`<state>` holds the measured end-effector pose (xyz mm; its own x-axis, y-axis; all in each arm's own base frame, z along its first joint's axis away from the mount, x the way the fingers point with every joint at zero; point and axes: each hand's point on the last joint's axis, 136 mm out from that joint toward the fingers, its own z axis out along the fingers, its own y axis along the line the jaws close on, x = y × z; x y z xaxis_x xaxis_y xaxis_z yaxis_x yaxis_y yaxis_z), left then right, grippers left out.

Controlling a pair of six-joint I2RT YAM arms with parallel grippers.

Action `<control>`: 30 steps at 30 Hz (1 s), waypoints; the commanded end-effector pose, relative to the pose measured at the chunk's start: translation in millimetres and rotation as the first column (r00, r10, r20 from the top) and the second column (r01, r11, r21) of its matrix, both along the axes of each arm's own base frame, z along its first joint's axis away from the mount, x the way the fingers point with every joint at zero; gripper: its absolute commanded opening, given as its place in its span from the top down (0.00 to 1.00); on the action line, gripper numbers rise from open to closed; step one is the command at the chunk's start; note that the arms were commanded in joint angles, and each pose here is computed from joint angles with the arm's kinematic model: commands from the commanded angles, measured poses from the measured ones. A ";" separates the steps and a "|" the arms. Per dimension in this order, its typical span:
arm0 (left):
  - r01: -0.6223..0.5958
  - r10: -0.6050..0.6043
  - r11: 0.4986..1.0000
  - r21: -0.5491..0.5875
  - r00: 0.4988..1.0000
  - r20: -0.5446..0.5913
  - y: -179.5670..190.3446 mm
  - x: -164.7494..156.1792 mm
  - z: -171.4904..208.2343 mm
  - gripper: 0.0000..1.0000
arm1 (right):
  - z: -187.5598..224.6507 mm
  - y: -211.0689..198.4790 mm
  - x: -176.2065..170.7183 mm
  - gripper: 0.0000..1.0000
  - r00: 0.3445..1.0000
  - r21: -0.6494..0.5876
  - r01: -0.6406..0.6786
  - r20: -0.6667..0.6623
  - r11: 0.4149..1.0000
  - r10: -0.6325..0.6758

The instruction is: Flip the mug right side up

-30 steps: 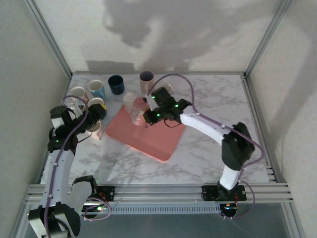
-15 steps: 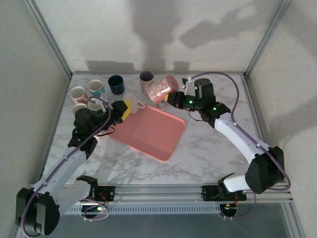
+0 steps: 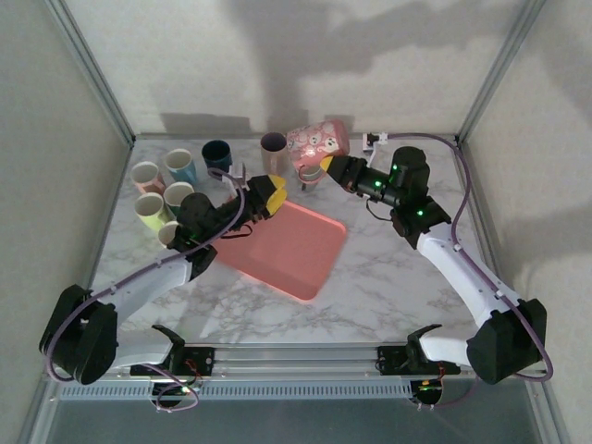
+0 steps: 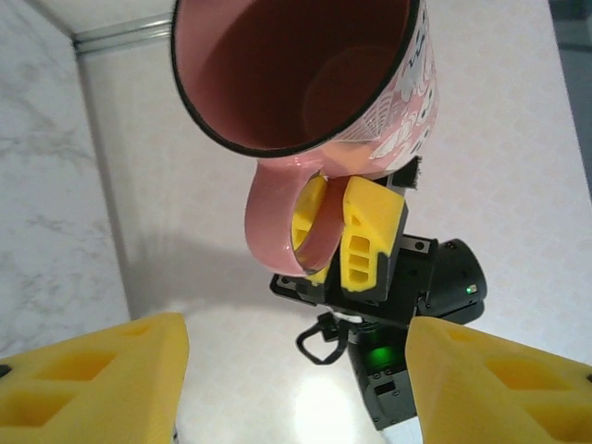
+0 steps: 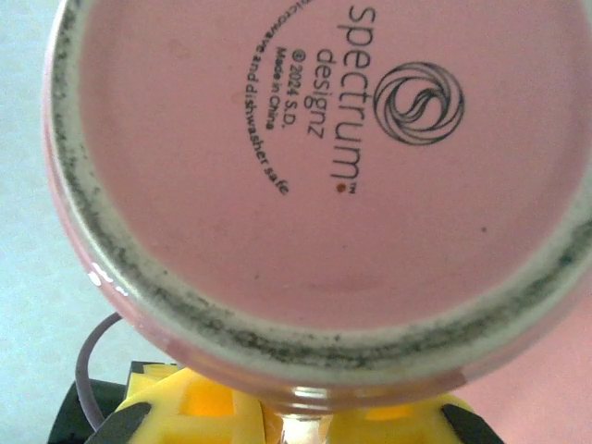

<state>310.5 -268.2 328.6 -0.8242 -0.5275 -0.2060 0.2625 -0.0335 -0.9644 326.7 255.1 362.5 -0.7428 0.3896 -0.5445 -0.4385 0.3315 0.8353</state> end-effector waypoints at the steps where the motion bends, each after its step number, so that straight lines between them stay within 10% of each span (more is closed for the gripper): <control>1: 0.026 -0.015 0.995 -0.099 0.993 0.116 -9.3 -4.6 44.8 0.37 | 61.5 -3.6 -18.9 1.00 0.980 0.109 -0.052 0.195 0.993 0.030; 22: 0.118 -0.088 0.970 -0.210 0.985 0.148 -51.1 12.7 59.6 0.49 | 65.1 -5.7 -31.2 1.00 0.986 0.208 -0.090 0.158 0.974 0.058; 30: 0.128 -0.094 0.964 -0.233 0.984 0.150 -54.8 16.0 59.7 0.72 | 61.6 -5.8 -36.4 1.00 0.986 0.194 -0.101 0.153 0.976 0.071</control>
<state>335.6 -323.0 360.1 -0.8599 -0.4855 -0.1574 0.2978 -0.2268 -0.9273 313.1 252.8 376.9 -0.7806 0.4307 -0.4529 -0.4115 0.1912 0.8911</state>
